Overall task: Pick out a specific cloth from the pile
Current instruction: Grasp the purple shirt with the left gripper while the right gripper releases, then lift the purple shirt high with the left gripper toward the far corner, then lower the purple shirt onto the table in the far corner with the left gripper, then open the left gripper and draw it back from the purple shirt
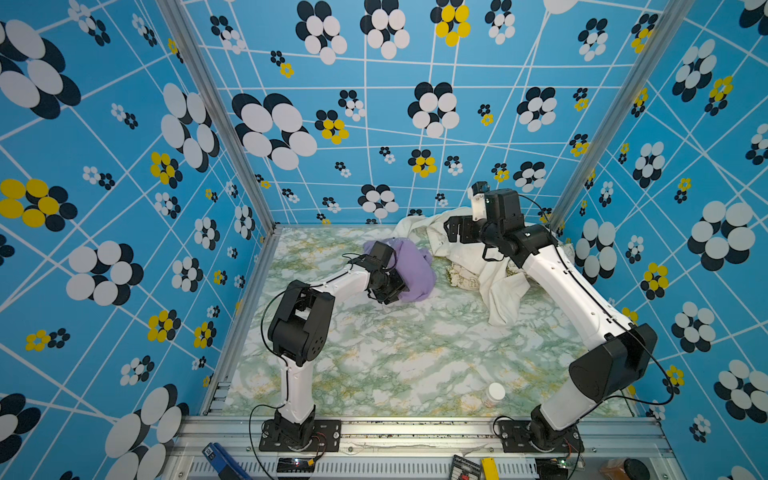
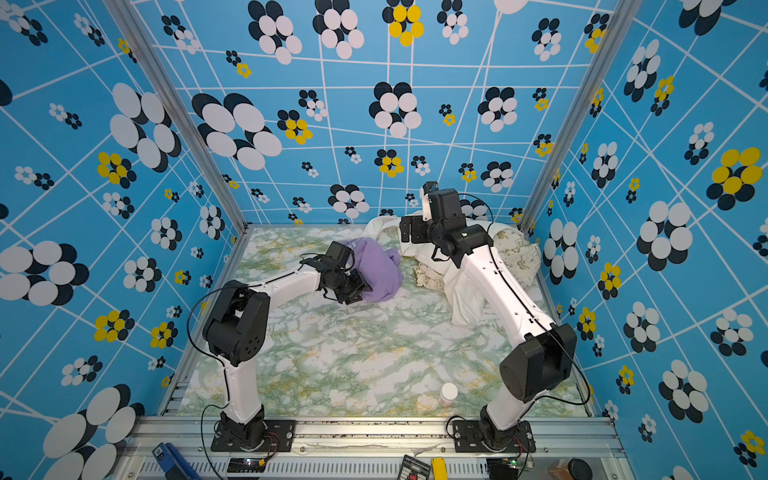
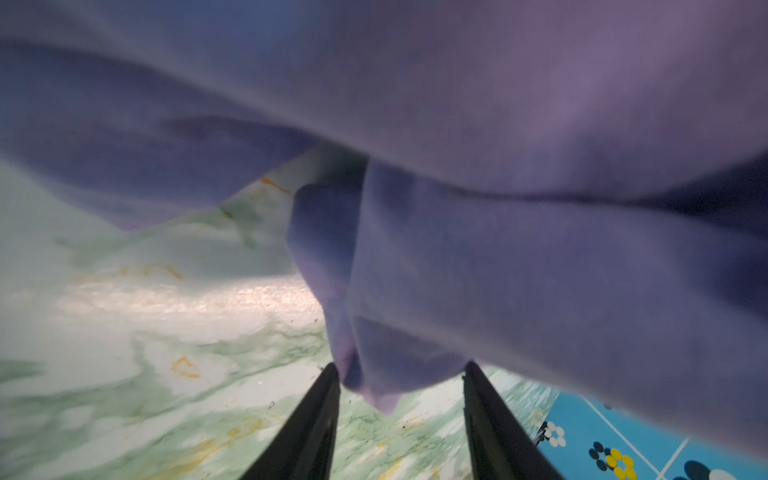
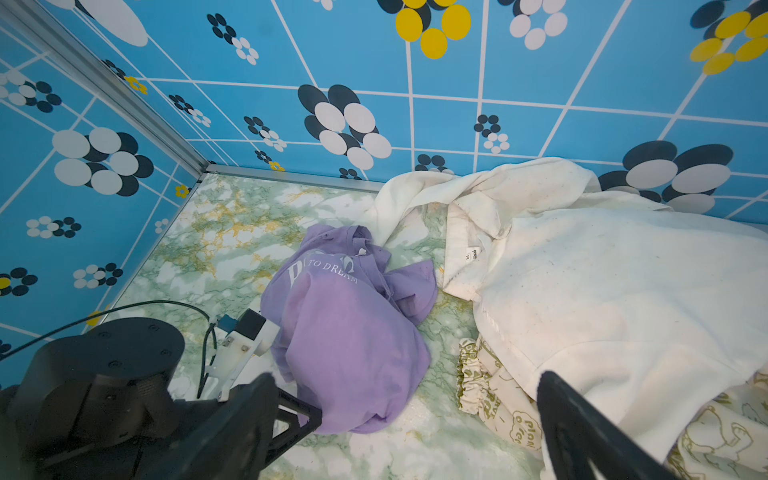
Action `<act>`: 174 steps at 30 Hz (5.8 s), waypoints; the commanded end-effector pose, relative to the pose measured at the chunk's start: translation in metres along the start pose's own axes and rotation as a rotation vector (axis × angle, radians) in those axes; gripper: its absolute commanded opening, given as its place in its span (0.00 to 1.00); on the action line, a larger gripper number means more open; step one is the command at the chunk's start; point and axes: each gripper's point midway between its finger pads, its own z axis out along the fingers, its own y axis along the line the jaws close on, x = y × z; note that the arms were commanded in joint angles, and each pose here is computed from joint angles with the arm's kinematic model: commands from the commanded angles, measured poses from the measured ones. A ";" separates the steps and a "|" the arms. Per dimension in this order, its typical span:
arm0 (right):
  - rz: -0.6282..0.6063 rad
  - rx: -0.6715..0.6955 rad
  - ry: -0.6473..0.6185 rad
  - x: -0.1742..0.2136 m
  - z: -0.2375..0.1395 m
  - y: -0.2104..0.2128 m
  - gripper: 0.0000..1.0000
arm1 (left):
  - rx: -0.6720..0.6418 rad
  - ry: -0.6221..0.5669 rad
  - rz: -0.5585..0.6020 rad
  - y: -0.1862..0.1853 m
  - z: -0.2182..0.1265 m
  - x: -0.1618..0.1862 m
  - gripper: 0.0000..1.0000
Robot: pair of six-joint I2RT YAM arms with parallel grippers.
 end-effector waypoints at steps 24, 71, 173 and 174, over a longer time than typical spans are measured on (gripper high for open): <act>0.002 0.031 -0.132 -0.021 -0.013 -0.009 0.99 | 0.313 -0.663 0.176 -0.105 -0.257 -0.133 0.00; 0.012 0.007 -0.183 -0.039 -0.002 -0.008 0.99 | 0.451 -1.144 0.220 -0.134 -0.493 -0.241 0.00; -0.033 0.063 -0.009 0.013 0.021 -0.028 0.99 | -0.105 -0.468 -0.402 0.152 -0.104 -0.204 0.99; -0.028 0.066 -0.010 0.013 0.021 -0.029 0.99 | -0.100 -0.490 -0.364 0.143 -0.115 -0.208 0.99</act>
